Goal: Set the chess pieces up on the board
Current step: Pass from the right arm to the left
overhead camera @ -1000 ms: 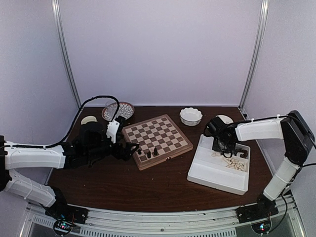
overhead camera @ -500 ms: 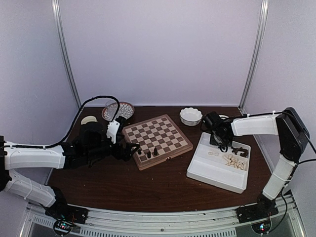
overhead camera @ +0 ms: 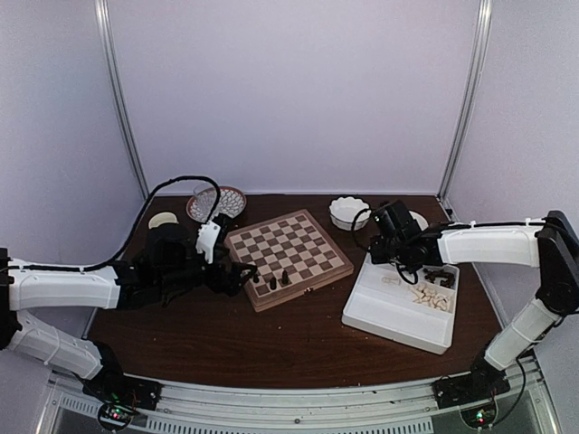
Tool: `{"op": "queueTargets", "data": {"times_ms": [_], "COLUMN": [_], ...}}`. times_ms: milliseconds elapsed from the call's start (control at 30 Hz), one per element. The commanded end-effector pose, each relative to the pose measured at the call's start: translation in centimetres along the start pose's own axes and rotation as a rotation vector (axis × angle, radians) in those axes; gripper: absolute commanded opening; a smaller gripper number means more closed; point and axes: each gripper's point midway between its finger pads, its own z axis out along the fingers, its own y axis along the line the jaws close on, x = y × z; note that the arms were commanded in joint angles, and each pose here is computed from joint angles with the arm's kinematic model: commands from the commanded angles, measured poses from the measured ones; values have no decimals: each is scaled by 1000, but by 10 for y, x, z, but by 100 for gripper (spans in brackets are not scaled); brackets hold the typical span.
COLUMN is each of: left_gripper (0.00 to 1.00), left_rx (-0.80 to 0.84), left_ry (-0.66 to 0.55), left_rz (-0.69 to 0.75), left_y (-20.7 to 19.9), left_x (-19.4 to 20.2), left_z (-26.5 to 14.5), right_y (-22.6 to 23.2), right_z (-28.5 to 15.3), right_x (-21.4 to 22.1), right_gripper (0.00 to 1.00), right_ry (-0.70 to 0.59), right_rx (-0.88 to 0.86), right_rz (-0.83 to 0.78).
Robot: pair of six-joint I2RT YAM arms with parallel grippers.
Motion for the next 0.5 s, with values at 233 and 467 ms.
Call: {"op": "queueTargets", "data": {"times_ms": [233, 467], "left_gripper": [97, 88], "left_rx": [250, 433], "left_ry": [-69, -74], "left_rz": [-16, -12], "left_y": [-45, -75], "left_x": [-21, -22], "left_z": [-5, -2], "right_y": [147, 173], "right_z": [-98, -137], "right_x": [-24, -22], "right_gripper": [1, 4], "right_ry": [-247, -302], "right_rx": [-791, -931], "right_rz": [-163, -116]}}
